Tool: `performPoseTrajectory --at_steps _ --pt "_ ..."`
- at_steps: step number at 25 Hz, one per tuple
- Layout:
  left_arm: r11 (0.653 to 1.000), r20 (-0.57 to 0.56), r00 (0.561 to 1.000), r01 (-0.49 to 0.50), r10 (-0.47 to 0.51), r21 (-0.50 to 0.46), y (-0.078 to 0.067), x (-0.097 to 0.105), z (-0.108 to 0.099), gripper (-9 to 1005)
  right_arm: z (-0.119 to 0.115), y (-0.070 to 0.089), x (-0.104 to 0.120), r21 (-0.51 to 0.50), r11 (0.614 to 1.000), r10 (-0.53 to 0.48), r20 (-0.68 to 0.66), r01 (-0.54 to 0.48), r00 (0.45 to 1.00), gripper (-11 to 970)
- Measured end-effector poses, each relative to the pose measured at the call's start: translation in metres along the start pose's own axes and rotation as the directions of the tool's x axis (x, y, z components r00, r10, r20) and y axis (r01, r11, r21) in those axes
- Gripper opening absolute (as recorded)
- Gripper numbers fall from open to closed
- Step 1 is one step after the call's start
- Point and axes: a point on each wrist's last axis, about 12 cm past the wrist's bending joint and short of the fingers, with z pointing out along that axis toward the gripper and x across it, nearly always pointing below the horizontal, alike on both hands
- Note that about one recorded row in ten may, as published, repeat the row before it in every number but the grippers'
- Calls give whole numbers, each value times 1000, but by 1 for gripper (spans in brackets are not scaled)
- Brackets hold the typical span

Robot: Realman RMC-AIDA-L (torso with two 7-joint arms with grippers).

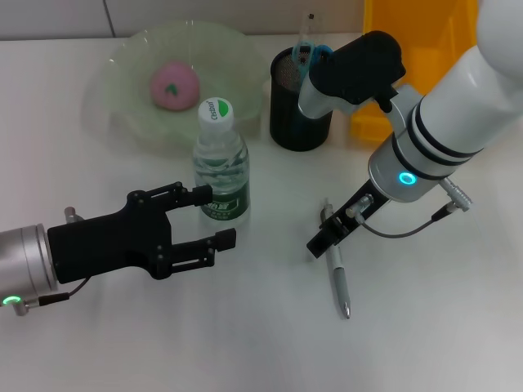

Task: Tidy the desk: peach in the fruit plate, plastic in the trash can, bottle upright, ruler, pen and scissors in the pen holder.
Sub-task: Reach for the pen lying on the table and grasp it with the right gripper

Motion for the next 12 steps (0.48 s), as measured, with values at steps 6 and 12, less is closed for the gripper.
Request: performPoseTrajectory --at_steps 6,12 --pt "1000 0 1000 1 -1 -1 0 0 0 765 1 3 -1 7 1000 -20 -7 20 1000 710" --pt "1000 0 1000 1 -1 0 0 0 0 765 0 3 -3 17 999 -31 -13 31 999 709"
